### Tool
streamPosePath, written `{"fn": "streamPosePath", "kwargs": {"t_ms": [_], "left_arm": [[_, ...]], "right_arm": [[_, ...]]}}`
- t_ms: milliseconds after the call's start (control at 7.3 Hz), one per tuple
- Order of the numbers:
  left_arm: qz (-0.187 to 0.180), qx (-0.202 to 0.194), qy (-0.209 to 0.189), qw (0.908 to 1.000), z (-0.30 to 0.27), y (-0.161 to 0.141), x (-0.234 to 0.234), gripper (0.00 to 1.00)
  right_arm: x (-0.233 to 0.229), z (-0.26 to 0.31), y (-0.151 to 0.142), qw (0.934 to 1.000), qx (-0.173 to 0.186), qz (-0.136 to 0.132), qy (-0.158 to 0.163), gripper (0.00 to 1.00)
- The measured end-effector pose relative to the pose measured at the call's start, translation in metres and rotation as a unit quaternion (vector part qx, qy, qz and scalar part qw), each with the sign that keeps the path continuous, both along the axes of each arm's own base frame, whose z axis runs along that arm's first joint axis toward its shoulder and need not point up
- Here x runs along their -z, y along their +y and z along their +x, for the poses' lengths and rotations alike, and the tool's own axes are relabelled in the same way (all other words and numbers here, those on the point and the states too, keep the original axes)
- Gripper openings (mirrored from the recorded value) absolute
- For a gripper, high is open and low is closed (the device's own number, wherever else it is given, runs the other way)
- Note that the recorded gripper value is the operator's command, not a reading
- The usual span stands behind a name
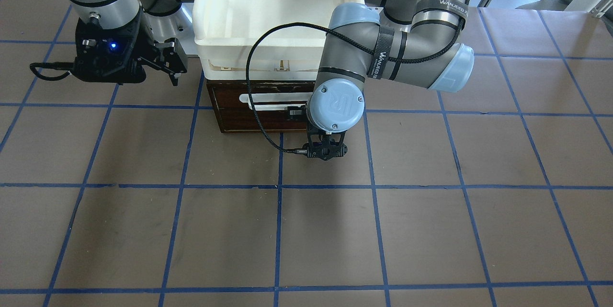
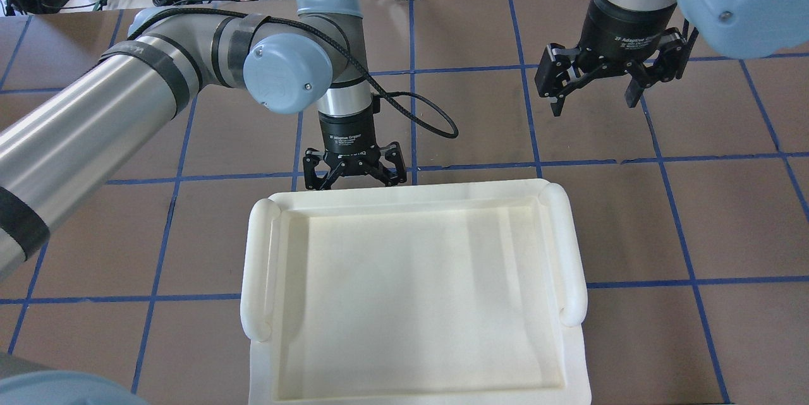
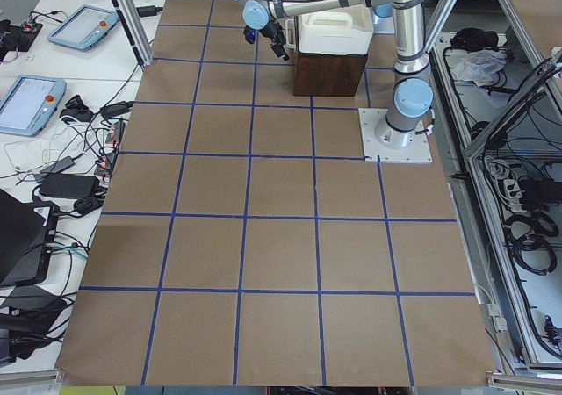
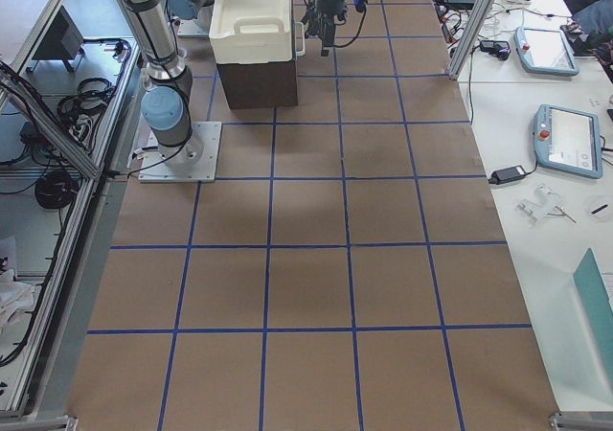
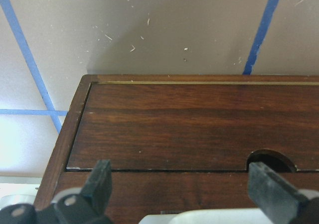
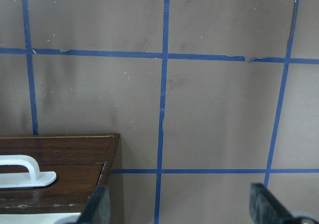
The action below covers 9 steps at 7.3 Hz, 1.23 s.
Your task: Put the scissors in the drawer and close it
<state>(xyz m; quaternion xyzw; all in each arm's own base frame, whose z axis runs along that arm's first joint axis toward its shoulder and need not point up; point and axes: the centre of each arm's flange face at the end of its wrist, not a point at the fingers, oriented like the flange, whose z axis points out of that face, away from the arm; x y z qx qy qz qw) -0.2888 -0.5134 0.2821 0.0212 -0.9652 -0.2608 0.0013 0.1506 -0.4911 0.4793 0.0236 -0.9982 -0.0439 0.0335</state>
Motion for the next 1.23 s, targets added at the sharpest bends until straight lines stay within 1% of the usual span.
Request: {"fn": "streamPosePath", "kwargs": {"t_ms": [137, 274, 411, 548, 822, 959, 1096, 1233], "left_arm": [[-0.023, 0.003, 0.002, 0.9997, 0.004, -0.006, -0.011, 1.0], [-0.056, 0.01, -0.005, 0.9984, 0.009, -0.014, -0.025, 1.0], [-0.093, 0.015, -0.013, 0.9955, 0.014, -0.023, -0.041, 1.0], [-0.133, 0.01, -0.015, 0.9909, 0.023, -0.033, -0.061, 1.0], [-0.206, -0.013, -0.011, 0.9783, 0.065, -0.048, -0.117, 1.0], [-0.242, -0.017, -0.014, 0.9701, 0.085, -0.046, -0.149, 1.0], [-0.273, -0.019, -0.02, 0.9617, 0.098, -0.036, -0.179, 1.0], [-0.296, -0.022, -0.026, 0.9544, 0.105, -0.021, -0.205, 1.0]], "right_arm": [[0.0, 0.0, 0.0, 1.0, -0.001, 0.0, 0.0, 1.0], [0.0, 0.0, 0.0, 1.0, -0.001, 0.0, 0.0, 1.0], [0.0, 0.0, 0.0, 1.0, -0.002, 0.0, 0.0, 1.0], [0.0, 0.0, 0.0, 1.0, -0.002, 0.0, 0.0, 1.0], [0.0, 0.0, 0.0, 1.0, -0.003, 0.0, 0.001, 1.0], [0.0, 0.0, 0.0, 1.0, -0.003, 0.0, 0.001, 1.0], [0.0, 0.0, 0.0, 1.0, -0.003, 0.0, 0.002, 1.0], [0.0, -0.001, 0.0, 1.0, -0.003, 0.001, 0.003, 1.0]]}}
